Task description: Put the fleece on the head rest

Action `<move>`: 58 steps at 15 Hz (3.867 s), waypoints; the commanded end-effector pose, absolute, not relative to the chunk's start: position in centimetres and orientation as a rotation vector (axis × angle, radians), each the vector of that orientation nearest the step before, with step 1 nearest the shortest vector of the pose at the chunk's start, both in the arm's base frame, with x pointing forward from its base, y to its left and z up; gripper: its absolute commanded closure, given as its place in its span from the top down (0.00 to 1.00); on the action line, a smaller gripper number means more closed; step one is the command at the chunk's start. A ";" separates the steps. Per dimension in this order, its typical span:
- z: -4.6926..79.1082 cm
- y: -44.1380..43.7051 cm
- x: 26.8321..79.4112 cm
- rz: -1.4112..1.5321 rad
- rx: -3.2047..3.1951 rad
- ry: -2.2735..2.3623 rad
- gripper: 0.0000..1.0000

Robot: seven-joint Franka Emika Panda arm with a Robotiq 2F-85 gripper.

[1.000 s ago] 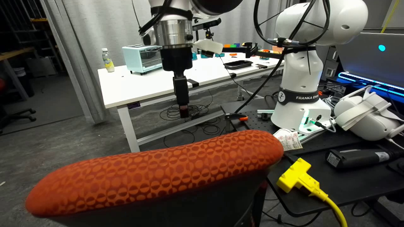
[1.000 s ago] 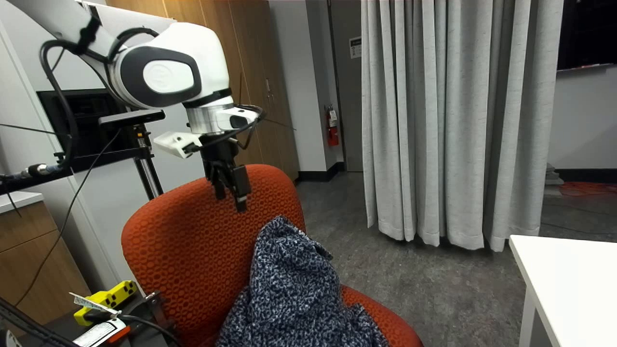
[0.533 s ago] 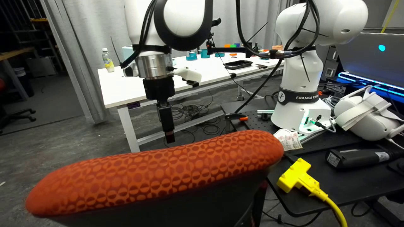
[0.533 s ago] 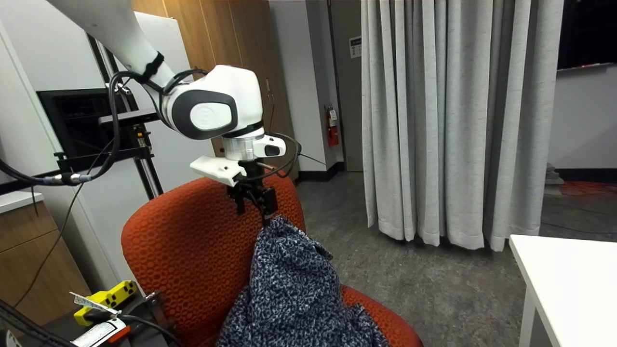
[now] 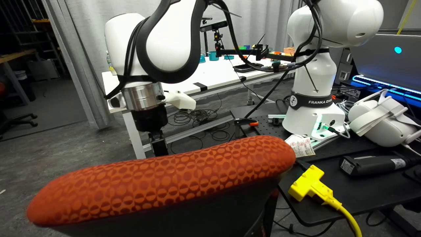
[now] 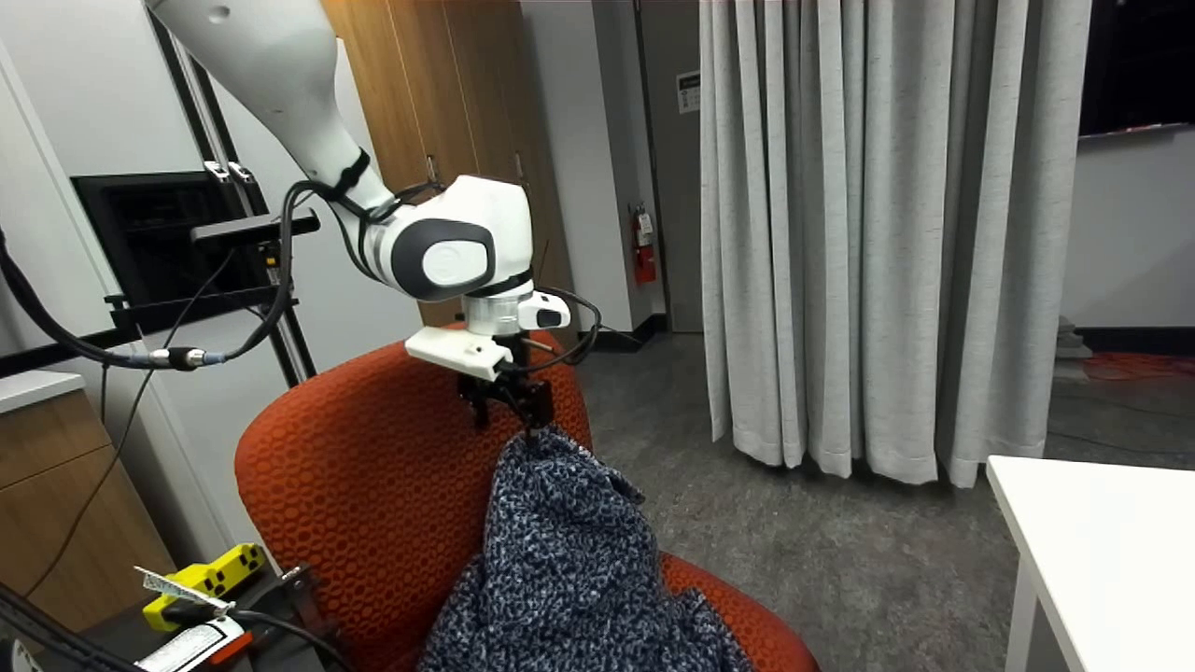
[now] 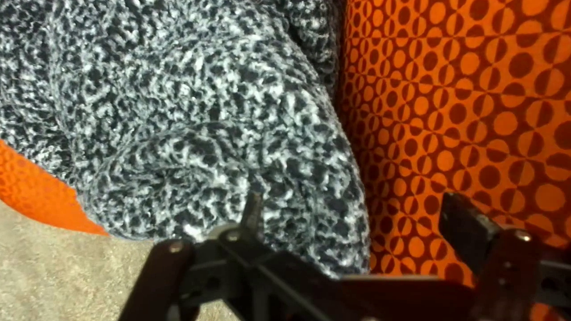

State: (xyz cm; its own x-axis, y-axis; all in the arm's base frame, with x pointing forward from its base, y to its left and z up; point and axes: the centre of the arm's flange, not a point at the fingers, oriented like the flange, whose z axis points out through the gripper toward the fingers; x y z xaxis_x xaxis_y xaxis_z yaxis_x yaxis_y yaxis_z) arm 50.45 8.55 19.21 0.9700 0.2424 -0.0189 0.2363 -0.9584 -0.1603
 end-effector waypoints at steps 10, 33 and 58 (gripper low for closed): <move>12.8 6.5 54.7 0.094 -2.976 -0.392 0.58; 45.1 20.0 52.9 -0.509 -2.951 -0.448 0.02; 66.0 27.4 44.4 -0.674 -2.827 -0.476 0.02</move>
State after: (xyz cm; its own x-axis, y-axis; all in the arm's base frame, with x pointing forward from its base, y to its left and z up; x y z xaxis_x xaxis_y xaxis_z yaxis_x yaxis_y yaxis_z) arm 46.34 29.23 68.10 0.8044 0.3076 0.5083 0.3696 -0.9289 -0.0229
